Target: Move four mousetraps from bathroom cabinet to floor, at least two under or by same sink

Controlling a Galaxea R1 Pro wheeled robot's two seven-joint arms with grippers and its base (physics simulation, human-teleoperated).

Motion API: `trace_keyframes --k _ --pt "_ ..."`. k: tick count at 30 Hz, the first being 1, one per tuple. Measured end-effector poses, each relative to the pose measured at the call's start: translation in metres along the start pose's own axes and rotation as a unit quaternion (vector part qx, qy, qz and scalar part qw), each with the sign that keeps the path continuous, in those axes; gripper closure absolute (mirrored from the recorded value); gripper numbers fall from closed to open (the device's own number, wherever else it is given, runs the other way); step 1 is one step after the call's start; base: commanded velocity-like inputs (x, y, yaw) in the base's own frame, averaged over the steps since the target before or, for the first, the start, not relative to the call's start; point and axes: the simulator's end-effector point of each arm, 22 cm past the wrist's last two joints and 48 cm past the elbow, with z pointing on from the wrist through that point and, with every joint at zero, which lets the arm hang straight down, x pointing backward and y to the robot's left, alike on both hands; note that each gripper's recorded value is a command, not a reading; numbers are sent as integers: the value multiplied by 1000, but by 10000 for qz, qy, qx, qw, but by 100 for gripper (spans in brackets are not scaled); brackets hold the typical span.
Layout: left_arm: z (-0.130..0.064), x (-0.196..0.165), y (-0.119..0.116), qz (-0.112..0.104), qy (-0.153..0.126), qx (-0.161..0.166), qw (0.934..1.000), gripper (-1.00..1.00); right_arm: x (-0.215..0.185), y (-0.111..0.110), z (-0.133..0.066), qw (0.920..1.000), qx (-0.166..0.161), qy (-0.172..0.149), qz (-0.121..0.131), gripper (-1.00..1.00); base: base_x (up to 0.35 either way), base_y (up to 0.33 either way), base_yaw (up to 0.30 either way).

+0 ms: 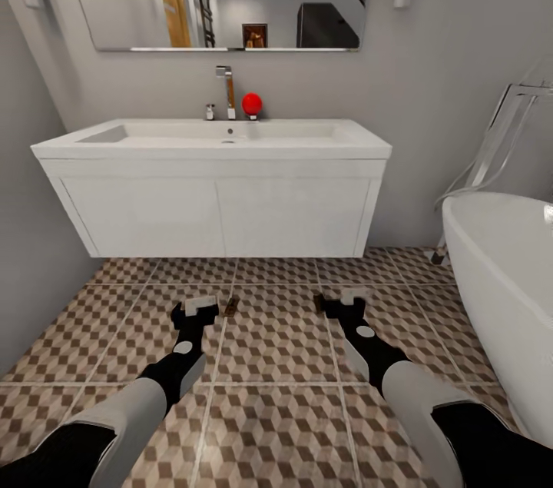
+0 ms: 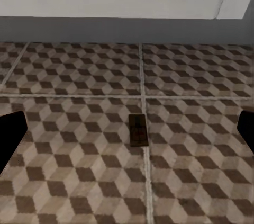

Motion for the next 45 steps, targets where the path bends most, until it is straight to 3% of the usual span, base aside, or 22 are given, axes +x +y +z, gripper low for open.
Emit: trace_keyframes --k 20,36,45 --pt "-22 -10 7 62 84 -65 9999 -100 -45 -1 -19 9996 13 -276 15 -100 0 0 0" --pt "-35 -25 11 88 40 -68 9999 -100 10 -2 -46 9984 31 554 -88 -100 0 0 0" --pt "-40 -9 10 134 199 -68 9997 -100 22 -8 -48 9975 76 689 -110 -100 0 0 0"
